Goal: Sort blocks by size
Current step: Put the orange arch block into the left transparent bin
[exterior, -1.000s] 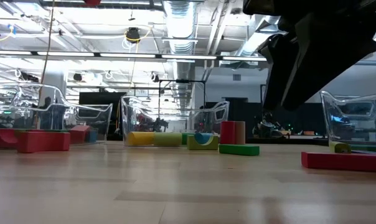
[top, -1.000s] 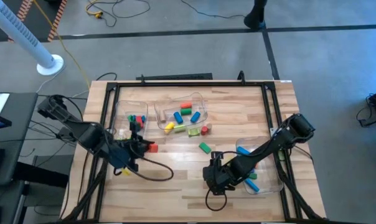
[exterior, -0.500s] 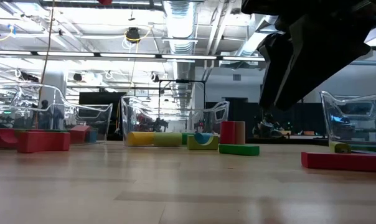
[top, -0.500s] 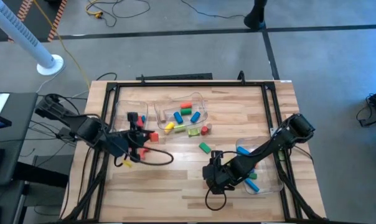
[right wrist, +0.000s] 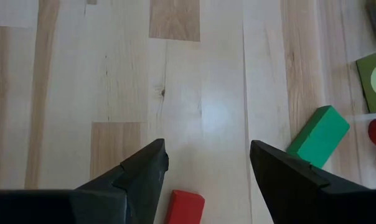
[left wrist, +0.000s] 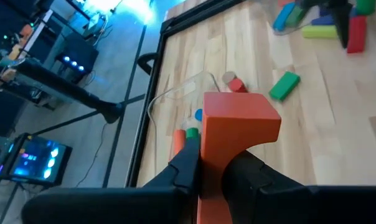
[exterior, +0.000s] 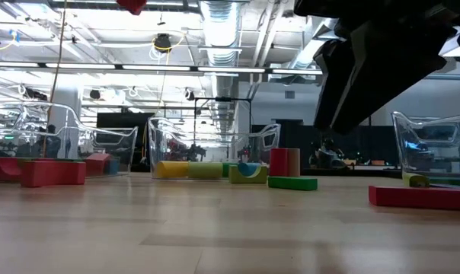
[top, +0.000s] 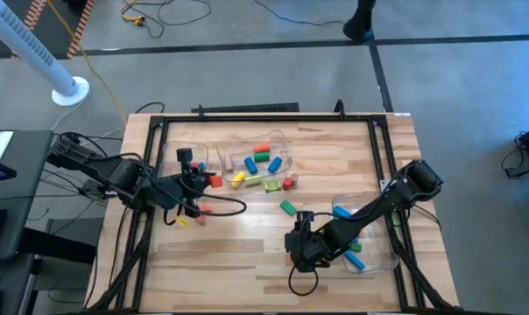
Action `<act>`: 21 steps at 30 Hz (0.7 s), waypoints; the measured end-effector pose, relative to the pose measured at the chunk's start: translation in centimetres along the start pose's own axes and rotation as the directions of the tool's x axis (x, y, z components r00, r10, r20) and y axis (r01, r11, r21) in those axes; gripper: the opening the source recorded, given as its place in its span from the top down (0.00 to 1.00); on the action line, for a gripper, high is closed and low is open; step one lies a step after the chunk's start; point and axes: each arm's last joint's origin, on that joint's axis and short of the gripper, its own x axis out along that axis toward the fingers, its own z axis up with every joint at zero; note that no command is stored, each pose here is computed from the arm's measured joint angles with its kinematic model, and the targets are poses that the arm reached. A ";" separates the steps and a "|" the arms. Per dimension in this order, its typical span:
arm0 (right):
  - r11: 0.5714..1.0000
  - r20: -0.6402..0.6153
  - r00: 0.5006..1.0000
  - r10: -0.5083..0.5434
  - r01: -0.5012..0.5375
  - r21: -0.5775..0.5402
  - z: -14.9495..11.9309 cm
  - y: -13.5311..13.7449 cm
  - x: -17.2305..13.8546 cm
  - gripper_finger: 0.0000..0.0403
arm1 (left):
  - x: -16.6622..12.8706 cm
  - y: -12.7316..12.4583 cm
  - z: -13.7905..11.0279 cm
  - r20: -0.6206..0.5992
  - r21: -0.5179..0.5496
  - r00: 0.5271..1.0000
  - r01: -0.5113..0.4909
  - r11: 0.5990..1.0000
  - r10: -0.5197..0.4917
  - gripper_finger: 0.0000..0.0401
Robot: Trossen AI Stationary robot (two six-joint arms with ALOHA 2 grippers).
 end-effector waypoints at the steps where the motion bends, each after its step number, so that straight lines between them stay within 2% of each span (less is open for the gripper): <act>1: 1.000 0.000 1.000 0.000 0.000 0.000 0.0 0.0 0.0 0.34 | 0.0 0.1 -0.1 -0.007 0.001 1.000 -0.005 1.000 0.005 0.89; 10: 1.000 0.002 1.000 0.001 -0.001 -0.007 0.0 0.0 0.0 0.34 | 0.0 2.2 -1.2 -0.072 -0.030 0.995 -0.076 0.997 0.074 0.89; 21: 1.000 0.004 1.000 0.002 -0.002 -0.009 0.0 0.0 0.0 0.34 | -1.5 4.6 -3.9 -0.190 -0.139 0.975 -0.143 0.980 0.115 0.89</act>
